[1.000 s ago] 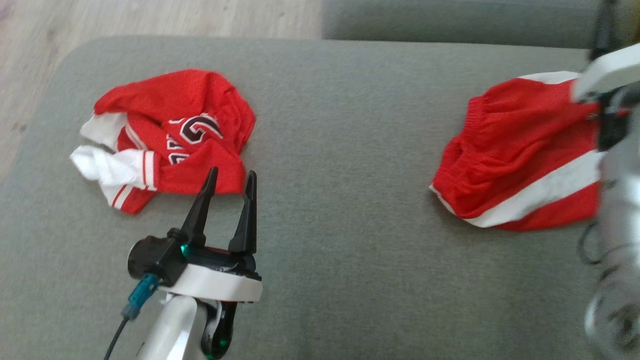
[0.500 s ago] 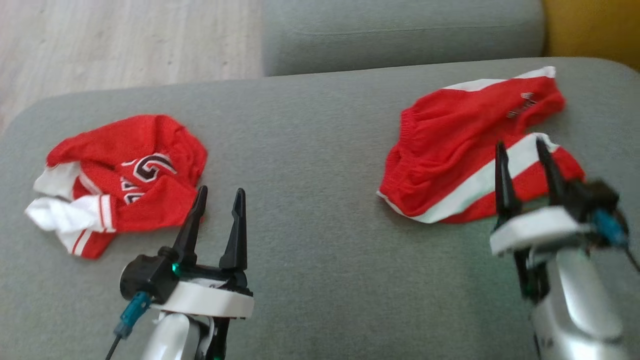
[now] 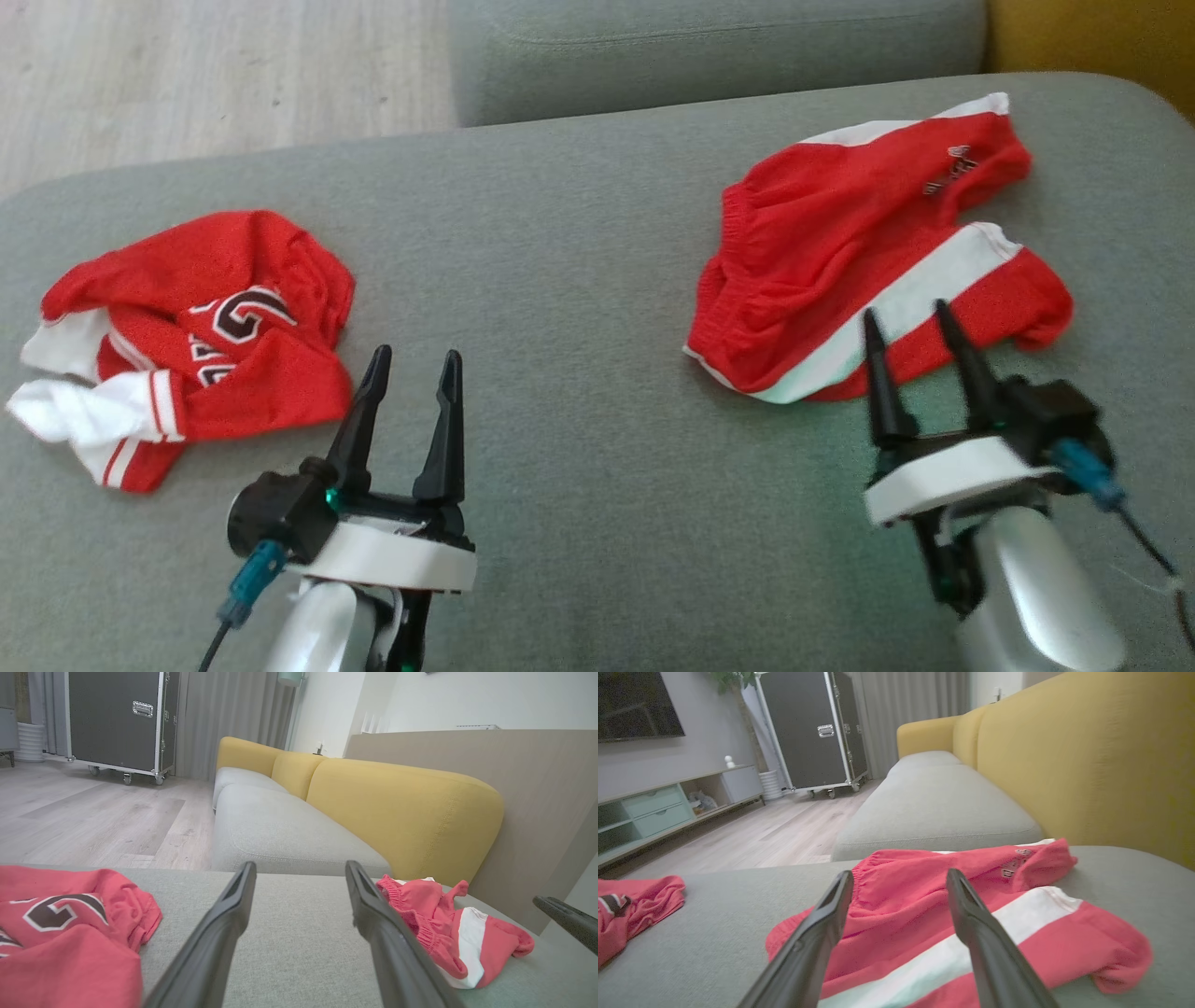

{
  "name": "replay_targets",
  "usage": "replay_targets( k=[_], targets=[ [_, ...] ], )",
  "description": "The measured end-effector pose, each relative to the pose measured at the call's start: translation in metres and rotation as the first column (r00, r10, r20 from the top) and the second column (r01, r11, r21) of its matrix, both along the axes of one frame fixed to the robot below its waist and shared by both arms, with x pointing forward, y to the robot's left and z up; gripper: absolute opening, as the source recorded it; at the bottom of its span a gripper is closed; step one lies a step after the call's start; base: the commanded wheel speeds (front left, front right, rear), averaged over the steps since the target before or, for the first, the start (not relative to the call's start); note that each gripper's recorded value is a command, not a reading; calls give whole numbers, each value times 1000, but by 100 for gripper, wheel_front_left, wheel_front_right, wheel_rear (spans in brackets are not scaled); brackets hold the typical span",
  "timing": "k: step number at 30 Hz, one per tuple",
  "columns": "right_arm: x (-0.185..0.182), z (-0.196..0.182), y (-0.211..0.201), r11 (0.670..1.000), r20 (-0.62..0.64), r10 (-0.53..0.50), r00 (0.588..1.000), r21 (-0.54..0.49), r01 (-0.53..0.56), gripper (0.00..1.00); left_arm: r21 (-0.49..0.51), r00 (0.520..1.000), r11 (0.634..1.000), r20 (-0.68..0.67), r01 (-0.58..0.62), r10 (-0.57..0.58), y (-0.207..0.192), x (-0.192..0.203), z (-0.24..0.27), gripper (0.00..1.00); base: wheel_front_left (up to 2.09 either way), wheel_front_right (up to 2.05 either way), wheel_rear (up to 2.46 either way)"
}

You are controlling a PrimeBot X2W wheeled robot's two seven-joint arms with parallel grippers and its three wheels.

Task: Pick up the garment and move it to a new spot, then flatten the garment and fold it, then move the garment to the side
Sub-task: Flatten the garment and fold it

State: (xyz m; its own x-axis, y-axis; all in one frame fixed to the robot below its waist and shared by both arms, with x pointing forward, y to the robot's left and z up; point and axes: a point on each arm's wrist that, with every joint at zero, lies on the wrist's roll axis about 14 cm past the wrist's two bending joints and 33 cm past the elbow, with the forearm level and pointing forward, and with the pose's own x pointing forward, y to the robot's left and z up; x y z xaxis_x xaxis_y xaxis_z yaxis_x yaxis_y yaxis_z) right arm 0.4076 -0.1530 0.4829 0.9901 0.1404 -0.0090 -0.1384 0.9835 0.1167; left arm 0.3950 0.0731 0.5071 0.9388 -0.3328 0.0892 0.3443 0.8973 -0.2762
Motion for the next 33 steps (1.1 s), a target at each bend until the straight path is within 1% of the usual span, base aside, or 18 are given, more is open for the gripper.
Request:
replay_targets(
  k=[3,5,8,9,10,13,15,19,22,23,24,26,28,30,33],
  targets=[
    [4,-7,25,997,-24,80,997,-21,-80,100,4,1000,1000,-10,-13,13,5,-1,-3,100,0,0,0],
    [7,-14,46,988,-63,145,987,-36,-147,100,7,1000,1000,-18,-25,25,9,-2,-6,100,0,0,0],
    [14,-28,73,968,-142,229,963,-76,-241,100,11,999,999,-32,-43,43,16,-4,-10,100,0,0,0],
    [18,-39,85,955,-198,262,944,-88,-283,100,11,998,999,-38,-53,53,19,-6,-12,100,0,0,0],
    [20,-46,89,946,-229,276,933,-105,-306,100,9,997,998,-41,-60,61,22,-6,-13,100,0,0,0],
    [22,-67,99,920,-321,300,898,-153,-362,100,10,996,996,-40,-84,84,30,-6,-12,100,0,0,0],
    [25,-78,101,907,-360,300,883,-180,-382,100,14,994,995,-44,-99,99,35,-7,-14,100,0,0,0],
    [30,-96,100,892,-428,287,857,-206,-402,100,15,991,992,-56,-122,123,44,-8,-17,100,0,0,0],
    [33,-106,98,891,-465,274,842,-208,-405,100,14,990,992,-61,-128,129,46,-8,-19,100,0,0,0],
    [35,-107,99,891,-468,274,840,-204,-405,47,15,989,991,-64,-130,131,46,-8,-19,100,0,0,0],
    [38,-106,100,895,-461,277,843,-196,-401,0,16,989,991,-67,-132,133,47,-8,-20,100,0,0,0],
    [42,-103,103,903,-442,284,851,-173,-392,0,17,988,991,-72,-136,137,48,-8,-22,100,0,0,0],
    [45,-97,109,903,-409,305,860,-162,-397,0,18,987,990,-74,-138,139,49,-8,-23,100,0,0,0],
    [45,-92,119,898,-378,338,862,-144,-415,0,18,987,990,-73,-140,141,50,-9,-22,100,0,0,0],
    [40,-80,140,881,-329,404,853,-112,-460,0,19,988,990,-70,-140,141,50,-9,-21,100,0,0,0]
  ],
)
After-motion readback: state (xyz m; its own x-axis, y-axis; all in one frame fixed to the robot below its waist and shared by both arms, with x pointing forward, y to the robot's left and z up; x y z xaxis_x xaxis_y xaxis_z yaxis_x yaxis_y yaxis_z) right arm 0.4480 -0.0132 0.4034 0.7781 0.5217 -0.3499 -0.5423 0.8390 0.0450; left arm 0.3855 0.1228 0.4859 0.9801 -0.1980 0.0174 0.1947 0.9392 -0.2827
